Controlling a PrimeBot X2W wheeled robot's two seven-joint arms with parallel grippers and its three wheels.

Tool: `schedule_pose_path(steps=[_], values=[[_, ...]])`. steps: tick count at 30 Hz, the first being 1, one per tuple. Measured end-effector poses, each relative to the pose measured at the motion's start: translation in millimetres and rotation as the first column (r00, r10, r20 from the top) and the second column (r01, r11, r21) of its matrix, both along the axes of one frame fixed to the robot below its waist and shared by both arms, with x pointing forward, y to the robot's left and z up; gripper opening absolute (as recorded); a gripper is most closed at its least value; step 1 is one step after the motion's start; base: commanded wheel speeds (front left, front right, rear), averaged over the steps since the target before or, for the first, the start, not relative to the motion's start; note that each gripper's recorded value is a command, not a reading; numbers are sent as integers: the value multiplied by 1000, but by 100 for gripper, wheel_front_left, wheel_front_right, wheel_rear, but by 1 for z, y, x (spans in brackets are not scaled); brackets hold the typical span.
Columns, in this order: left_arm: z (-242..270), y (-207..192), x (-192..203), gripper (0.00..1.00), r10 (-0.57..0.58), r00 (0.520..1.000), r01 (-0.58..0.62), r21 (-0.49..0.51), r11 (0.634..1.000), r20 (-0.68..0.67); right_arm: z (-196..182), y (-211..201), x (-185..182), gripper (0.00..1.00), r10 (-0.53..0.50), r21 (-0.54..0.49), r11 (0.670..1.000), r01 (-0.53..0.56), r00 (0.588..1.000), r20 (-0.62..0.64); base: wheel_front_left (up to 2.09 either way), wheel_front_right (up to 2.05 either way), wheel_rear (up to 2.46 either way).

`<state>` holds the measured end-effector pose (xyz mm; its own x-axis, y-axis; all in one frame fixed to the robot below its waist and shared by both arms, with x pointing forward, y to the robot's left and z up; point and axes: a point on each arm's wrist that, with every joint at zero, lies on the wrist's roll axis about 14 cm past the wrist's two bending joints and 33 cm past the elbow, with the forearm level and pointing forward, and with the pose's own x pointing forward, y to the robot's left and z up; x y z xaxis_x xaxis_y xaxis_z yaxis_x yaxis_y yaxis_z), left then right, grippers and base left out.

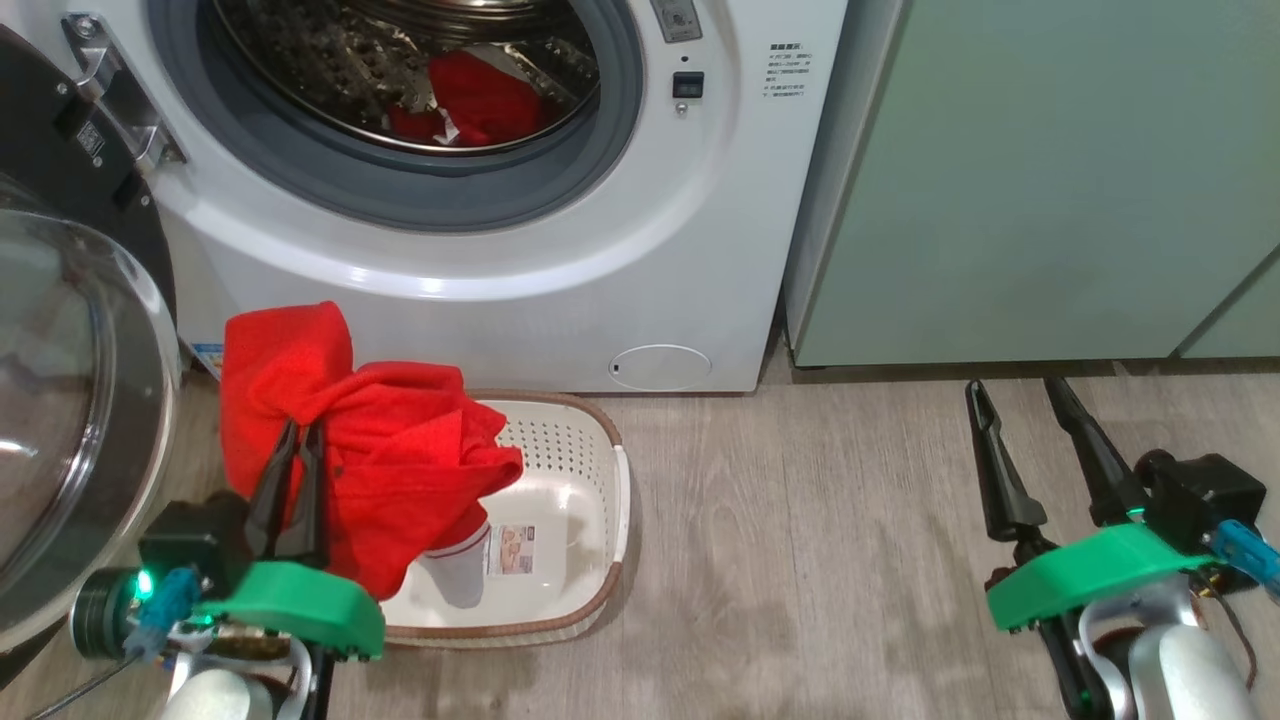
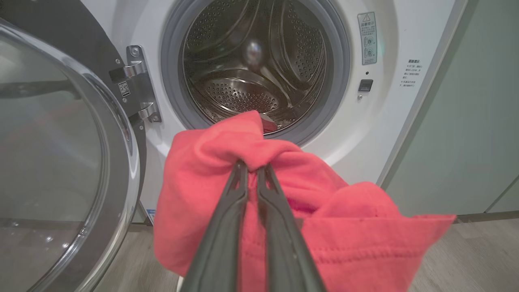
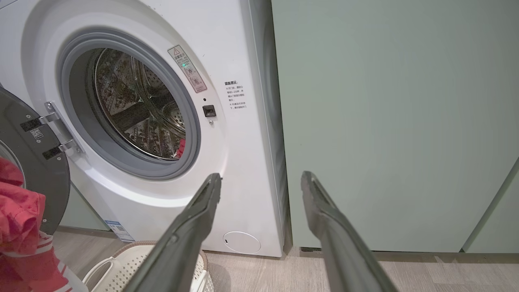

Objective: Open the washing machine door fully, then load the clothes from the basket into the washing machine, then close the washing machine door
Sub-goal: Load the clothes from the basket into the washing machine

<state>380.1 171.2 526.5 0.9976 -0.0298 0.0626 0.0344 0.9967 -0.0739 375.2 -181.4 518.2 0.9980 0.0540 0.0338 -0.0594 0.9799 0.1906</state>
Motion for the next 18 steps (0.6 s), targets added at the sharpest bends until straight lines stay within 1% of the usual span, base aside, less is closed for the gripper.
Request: schedule_pose_path(steps=[18], values=[[-5,3,0,0,10,1000,-10,-11,1000,-14,-5,1,-1,100,3,-2,1000,-3,1000,-16,0,0,0]])
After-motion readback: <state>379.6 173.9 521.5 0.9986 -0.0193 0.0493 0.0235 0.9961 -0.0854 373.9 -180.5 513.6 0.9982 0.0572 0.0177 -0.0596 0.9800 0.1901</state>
